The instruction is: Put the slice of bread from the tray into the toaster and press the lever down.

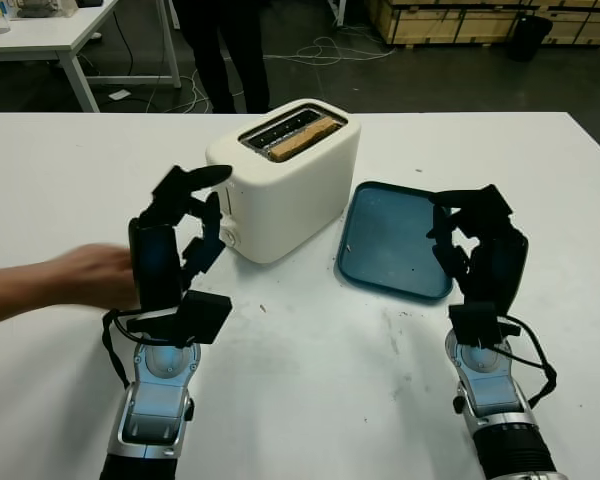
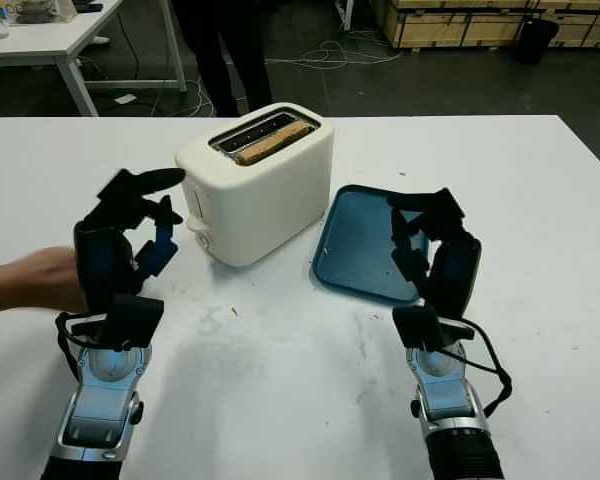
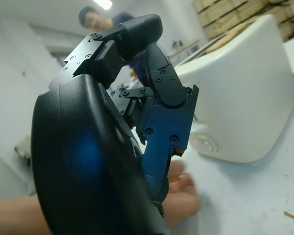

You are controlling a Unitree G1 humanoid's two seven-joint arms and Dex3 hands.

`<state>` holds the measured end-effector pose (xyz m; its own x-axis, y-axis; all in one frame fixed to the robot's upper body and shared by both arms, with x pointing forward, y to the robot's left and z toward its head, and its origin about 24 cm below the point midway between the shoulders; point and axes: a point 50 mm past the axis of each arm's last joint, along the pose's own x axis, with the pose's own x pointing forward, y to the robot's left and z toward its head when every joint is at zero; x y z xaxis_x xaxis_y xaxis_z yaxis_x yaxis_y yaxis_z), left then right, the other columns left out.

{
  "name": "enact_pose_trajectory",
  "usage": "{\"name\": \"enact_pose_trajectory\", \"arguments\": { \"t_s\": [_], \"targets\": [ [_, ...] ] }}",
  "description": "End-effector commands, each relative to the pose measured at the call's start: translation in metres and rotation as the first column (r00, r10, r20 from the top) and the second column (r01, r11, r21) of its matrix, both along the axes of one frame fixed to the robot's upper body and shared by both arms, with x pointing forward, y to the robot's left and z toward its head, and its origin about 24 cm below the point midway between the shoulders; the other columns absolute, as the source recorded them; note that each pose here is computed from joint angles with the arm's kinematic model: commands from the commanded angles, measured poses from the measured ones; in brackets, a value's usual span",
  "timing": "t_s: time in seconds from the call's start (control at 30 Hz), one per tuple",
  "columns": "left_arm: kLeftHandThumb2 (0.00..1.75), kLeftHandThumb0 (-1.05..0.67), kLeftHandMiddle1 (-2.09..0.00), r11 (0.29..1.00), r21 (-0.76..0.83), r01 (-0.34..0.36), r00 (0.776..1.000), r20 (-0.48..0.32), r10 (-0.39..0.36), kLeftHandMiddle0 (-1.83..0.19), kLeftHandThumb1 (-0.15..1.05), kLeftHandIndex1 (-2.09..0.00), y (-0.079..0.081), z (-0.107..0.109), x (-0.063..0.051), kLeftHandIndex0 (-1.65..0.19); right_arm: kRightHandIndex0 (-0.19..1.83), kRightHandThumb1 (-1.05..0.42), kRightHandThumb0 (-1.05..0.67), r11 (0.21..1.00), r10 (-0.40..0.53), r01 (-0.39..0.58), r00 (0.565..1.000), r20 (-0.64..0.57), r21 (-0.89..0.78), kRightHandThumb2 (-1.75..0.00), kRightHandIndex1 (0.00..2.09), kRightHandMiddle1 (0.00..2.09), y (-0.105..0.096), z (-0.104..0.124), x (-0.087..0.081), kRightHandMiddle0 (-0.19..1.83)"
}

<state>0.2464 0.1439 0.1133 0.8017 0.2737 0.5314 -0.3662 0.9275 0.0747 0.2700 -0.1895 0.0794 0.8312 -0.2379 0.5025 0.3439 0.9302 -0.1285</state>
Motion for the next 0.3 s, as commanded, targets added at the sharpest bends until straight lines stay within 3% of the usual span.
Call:
{"name": "enact_pose_trajectory", "arguments": {
  "t_s": [0.0, 0.07, 0.13, 0.27],
  "targets": [
    [0.59, -0.38, -1.72, 0.999, -0.013, -0.038, 0.999, -0.014, 0.038, -0.53, 0.92, -1.36, 0.0015, -0.0068, -0.0009, -0.42, 0.72, -0.92, -0.4, 1.0, 0.003, -0.003, 1.0, 0.008, 0.012, -0.37, 1.55, 0.81, 0.0007, 0.0049, 0.0033, 0.81],
    [0.58, -0.38, -1.74, 0.998, -0.021, -0.054, 0.998, -0.03, 0.053, -0.53, 0.92, -1.45, 0.0023, -0.0114, 0.0, -0.39, 0.73, -0.92, -0.4, 1.0, 0.006, -0.006, 1.0, 0.003, -0.002, -0.36, 1.52, 0.6, 0.0013, 0.004, 0.0043, 0.89],
    [0.58, -0.38, -1.74, 0.997, -0.037, -0.06, 0.997, -0.044, 0.059, -0.54, 0.92, -1.51, 0.0028, -0.0144, 0.0009, -0.36, 0.74, -0.92, -0.41, 1.0, 0.01, -0.01, 1.0, -0.005, -0.011, -0.35, 1.51, 0.52, 0.0017, 0.0028, 0.0051, 0.94],
    [0.57, -0.4, -1.75, 0.996, -0.05, -0.07, 0.996, -0.051, 0.067, -0.58, 0.92, -1.66, 0.0026, -0.0152, 0.0023, -0.32, 0.74, -0.92, -0.41, 1.0, 0.018, -0.018, 1.0, -0.017, -0.016, -0.32, 1.55, 0.81, 0.0029, 0.0016, 0.005, 0.86]
  ]
}}
